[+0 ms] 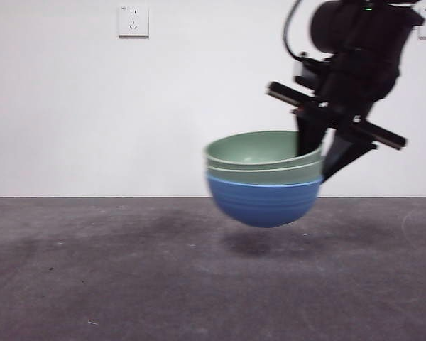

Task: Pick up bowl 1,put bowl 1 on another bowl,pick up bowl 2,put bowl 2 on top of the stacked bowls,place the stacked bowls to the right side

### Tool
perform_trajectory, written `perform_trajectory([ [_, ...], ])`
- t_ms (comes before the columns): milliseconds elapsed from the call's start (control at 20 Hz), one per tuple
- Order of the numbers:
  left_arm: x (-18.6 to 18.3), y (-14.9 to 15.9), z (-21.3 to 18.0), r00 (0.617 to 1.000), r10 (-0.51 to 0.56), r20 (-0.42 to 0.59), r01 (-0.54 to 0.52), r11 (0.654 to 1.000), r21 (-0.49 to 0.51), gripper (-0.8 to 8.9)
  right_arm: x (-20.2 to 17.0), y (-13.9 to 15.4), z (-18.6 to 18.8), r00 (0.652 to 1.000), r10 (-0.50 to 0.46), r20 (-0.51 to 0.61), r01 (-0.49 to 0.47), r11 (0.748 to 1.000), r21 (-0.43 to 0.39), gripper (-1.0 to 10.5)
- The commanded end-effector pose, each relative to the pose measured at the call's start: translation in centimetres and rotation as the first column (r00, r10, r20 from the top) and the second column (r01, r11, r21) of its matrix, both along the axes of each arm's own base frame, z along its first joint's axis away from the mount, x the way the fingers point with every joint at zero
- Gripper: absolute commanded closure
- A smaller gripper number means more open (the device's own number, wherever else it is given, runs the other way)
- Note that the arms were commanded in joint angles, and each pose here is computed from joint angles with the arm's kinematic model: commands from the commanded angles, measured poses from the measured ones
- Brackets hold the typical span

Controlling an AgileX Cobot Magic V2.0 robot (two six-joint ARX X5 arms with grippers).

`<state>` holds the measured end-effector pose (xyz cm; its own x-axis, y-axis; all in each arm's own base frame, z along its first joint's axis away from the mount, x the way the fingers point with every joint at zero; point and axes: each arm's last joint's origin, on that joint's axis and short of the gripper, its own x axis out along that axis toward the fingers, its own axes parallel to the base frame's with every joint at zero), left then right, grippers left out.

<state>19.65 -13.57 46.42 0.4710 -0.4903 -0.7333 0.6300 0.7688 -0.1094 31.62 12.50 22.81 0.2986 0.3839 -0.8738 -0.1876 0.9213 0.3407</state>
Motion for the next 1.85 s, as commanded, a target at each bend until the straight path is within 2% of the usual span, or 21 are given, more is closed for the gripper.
perform_trajectory([
  [50, -0.3, 0.1, -0.3, 0.999, -0.014, -0.033, 0.015, 0.999, 0.029, 4.60, 0.9, -2.5, -0.2, 0.998, -0.063, 0.007, 0.063, 0.998, -0.007, 9.6],
  [250, -0.3, 0.1, -0.3, 0.999, -0.014, -0.033, 0.015, 0.999, 0.029, 4.60, 2.3, -6.4, -0.1, 0.982, -0.183, 0.051, 0.183, 0.983, 0.006, 9.6],
  [350, -0.3, 0.1, -0.3, 0.999, -0.019, -0.037, 0.020, 1.000, 0.023, 4.59, 2.8, -7.7, -0.8, 0.975, -0.221, 0.032, 0.221, 0.975, -0.001, 9.6],
  [550, -0.3, 0.1, -0.3, 0.999, -0.018, -0.037, 0.019, 1.000, 0.023, 4.60, 3.6, -9.1, -2.7, 0.971, -0.238, -0.012, 0.238, 0.971, -0.028, 9.6],
  [900, -0.3, 0.1, -0.3, 0.999, -0.010, -0.042, 0.011, 1.000, 0.018, 4.60, 4.0, -9.7, -4.2, 0.972, -0.229, -0.051, 0.226, 0.973, -0.053, 9.6],
  [950, -0.3, 0.1, -0.3, 0.999, -0.010, -0.042, 0.011, 1.000, 0.018, 4.60, 4.0, -9.7, -4.2, 0.973, -0.225, -0.049, 0.222, 0.974, -0.054, 9.2],
  [1100, -0.3, 0.1, -0.3, 0.999, -0.010, -0.042, 0.011, 1.000, 0.018, 4.60, 4.0, -9.7, -4.2, 0.975, -0.219, -0.048, 0.216, 0.975, -0.055, 7.0],
  [1400, -0.3, 0.1, -0.3, 0.999, -0.010, -0.042, 0.011, 1.000, 0.018, 4.60, 4.1, -9.6, -4.1, 0.978, -0.206, -0.035, 0.204, 0.978, -0.046, 6.8],
  [1550, -0.3, 0.1, -0.3, 0.999, -0.010, -0.042, 0.011, 1.000, 0.018, 4.60, 3.8, -9.9, -2.8, 0.978, -0.207, 0.006, 0.207, 0.978, -0.037, 6.8],
  [1850, -0.3, 0.1, -0.3, 0.999, -0.033, -0.027, 0.034, 0.999, 0.032, 4.63, 0.1, -10.5, 3.4, 0.977, -0.182, 0.114, 0.187, 0.982, -0.034, 6.9],
])
